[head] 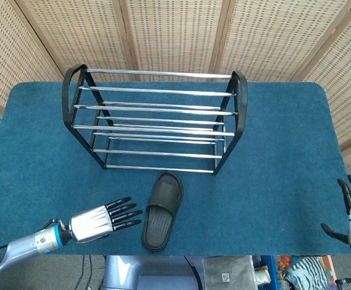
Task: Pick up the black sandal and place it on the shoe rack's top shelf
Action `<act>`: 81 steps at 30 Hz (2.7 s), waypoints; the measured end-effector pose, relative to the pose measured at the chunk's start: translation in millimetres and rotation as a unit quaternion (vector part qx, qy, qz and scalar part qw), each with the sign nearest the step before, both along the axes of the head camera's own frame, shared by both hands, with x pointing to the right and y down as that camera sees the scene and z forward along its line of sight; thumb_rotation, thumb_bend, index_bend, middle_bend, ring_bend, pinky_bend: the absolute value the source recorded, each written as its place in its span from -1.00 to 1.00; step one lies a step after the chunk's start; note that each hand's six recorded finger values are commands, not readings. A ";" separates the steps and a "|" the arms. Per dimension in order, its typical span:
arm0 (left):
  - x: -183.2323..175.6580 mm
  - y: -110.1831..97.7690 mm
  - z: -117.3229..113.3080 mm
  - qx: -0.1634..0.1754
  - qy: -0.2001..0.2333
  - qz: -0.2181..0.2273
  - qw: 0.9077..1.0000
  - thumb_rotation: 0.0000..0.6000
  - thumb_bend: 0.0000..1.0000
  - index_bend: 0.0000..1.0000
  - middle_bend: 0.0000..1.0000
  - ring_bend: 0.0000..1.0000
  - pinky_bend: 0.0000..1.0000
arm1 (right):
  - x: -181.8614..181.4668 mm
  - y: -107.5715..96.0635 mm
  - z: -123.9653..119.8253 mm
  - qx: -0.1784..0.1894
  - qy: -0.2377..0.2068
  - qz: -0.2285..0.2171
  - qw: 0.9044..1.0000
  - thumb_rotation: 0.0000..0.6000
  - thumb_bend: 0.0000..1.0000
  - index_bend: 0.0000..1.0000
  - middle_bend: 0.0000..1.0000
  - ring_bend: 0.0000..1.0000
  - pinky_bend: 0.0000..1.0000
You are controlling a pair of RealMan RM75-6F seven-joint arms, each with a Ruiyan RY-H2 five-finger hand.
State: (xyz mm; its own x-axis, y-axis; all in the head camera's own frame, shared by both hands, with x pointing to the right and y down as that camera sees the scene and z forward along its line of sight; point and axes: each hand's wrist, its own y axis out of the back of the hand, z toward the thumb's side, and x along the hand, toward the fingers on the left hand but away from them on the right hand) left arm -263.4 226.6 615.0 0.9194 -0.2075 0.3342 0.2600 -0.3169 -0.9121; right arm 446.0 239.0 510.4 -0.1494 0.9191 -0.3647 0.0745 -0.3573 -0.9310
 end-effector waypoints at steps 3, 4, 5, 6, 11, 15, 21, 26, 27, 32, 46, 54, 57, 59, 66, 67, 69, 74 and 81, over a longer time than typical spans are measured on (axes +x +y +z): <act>10.9 -2.9 7.2 0.036 -0.019 0.059 0.997 1.00 -0.51 -1.00 -1.00 -1.00 -1.00 | 4.2 -2.0 -1.0 0.003 0.001 0.010 1.000 1.00 -1.00 -1.00 -1.00 -1.00 -1.00; 14.2 -4.6 10.0 0.040 -0.025 0.071 0.996 1.00 -0.51 -1.00 -1.00 -1.00 -1.00 | 5.9 -2.7 -1.5 0.004 0.001 0.014 1.000 1.00 -1.00 -1.00 -1.00 -1.00 -1.00; 17.6 -6.5 12.6 0.044 -0.031 0.082 0.995 1.00 -0.51 -1.00 -1.00 -1.00 -1.00 | 7.2 -3.2 -1.8 0.005 0.002 0.016 1.000 1.00 -1.00 -1.00 -1.00 -1.00 -1.00; 23.4 -9.0 15.5 0.049 -0.037 0.096 0.993 1.00 -0.51 -1.00 -1.00 -1.00 -1.00 | 8.5 -3.7 -2.3 0.006 0.003 0.019 1.000 1.00 -1.00 -1.00 -1.00 -1.00 -1.00; 55.4 -16.5 21.4 0.064 -0.051 0.156 0.984 1.00 -0.52 -1.00 -1.00 -1.00 -1.00 | 15.1 -6.3 -5.3 0.014 0.009 0.031 0.999 1.00 -1.00 -1.00 -1.00 -1.00 -1.00; 82.4 -19.2 24.6 0.077 -0.065 0.204 0.974 1.00 -0.52 -1.00 -1.00 -1.00 -1.00 | 18.9 -6.9 -6.7 0.016 0.012 0.039 0.999 1.00 -1.00 -1.00 -1.00 -1.00 -1.00; 118.3 -15.1 25.2 0.075 -0.071 0.243 0.964 1.00 -0.52 -1.00 -1.00 -1.00 -1.00 | 27.5 -7.2 -8.8 0.018 0.013 0.055 0.998 1.00 -1.00 -1.00 -1.00 -1.00 -1.00; 130.5 -10.5 30.5 0.057 -0.085 0.248 0.963 1.00 -0.52 -1.00 -1.00 -1.00 -1.00 | 36.2 -8.1 -10.2 0.018 0.010 0.069 0.997 1.00 -1.00 -1.00 -1.00 -1.00 -1.00; 134.0 -9.0 32.2 0.052 -0.088 0.248 0.963 1.00 -0.52 -1.00 -1.00 -1.00 -1.00 | 37.4 -8.3 -10.7 0.018 0.009 0.070 0.997 1.00 -1.00 -1.00 -1.00 -1.00 -1.00; 148.0 0.6 39.9 0.039 -0.098 0.253 0.962 1.00 -0.51 -1.00 -1.00 -1.00 -1.00 | 42.6 -9.0 -14.0 0.022 0.003 0.078 0.997 1.00 -1.00 -1.00 -1.00 -1.00 -1.00; 159.1 15.2 49.6 0.041 -0.123 0.276 0.952 1.00 -0.51 -1.00 -1.00 -1.00 -1.00 | 52.3 -9.3 -19.1 0.027 -0.006 0.090 0.996 1.00 -1.00 -1.00 -1.00 -1.00 -1.00; 150.0 3.7 42.5 0.050 -0.133 0.267 0.953 1.00 -0.51 -1.00 -1.00 -1.00 -1.00 | 54.0 -10.3 -18.8 0.025 -0.005 0.092 0.995 1.00 -1.00 -1.00 -1.00 -1.00 -1.00; 146.2 -1.1 39.8 0.055 -0.137 0.265 0.953 1.00 -0.51 -1.00 -1.00 -1.00 -1.00 | 54.0 -10.6 -18.3 0.024 -0.005 0.092 0.995 1.00 -1.00 -1.00 -1.00 -1.00 -1.00; 144.2 -2.3 38.9 0.057 -0.140 0.266 0.952 1.00 -0.51 -1.00 -1.00 -1.00 -1.00 | 53.6 -10.8 -17.8 0.024 -0.004 0.092 0.996 1.00 -1.00 -1.00 -1.00 -1.00 -1.00; 136.7 -6.7 35.3 0.067 -0.150 0.275 0.947 1.00 -0.51 -1.00 -1.00 -1.00 -1.00 | 54.3 -11.2 -16.1 0.020 -0.003 0.093 0.995 1.00 -1.00 -1.00 -1.00 -1.00 -1.00; 136.0 -6.8 35.4 0.068 -0.151 0.276 0.947 1.00 -0.51 -1.00 -1.00 -1.00 -1.00 | 54.4 -11.3 -16.0 0.020 -0.002 0.094 0.995 1.00 -1.00 -1.00 -1.00 -1.00 -1.00; 134.8 -6.2 36.7 0.067 -0.153 0.277 0.946 1.00 -0.51 -1.00 -1.00 -1.00 -1.00 | 54.5 -11.2 -15.8 0.019 -0.002 0.094 0.995 1.00 -1.00 -1.00 -1.00 -1.00 -1.00; 135.5 -3.0 42.8 0.069 -0.155 0.283 0.944 1.00 -0.51 -1.00 -1.00 -1.00 -1.00 | 54.2 -11.3 -15.9 0.019 -0.001 0.094 0.995 1.00 -1.00 -1.00 -1.00 -1.00 -1.00; 137.6 5.6 53.9 0.067 -0.156 0.295 0.940 1.00 -0.51 -1.00 -1.00 -1.00 -1.00 | 55.5 -11.0 -15.5 0.018 0.000 0.096 0.995 1.00 -1.00 -1.00 -1.00 -1.00 -1.00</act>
State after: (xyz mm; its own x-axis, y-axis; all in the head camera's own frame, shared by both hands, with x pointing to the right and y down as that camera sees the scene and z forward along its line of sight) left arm -125.8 232.2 669.0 0.7489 0.2480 0.6146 0.6165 0.0797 -0.7833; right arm 501.5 228.0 494.9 -0.3242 0.8860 -0.3317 0.1382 -0.3025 -0.9431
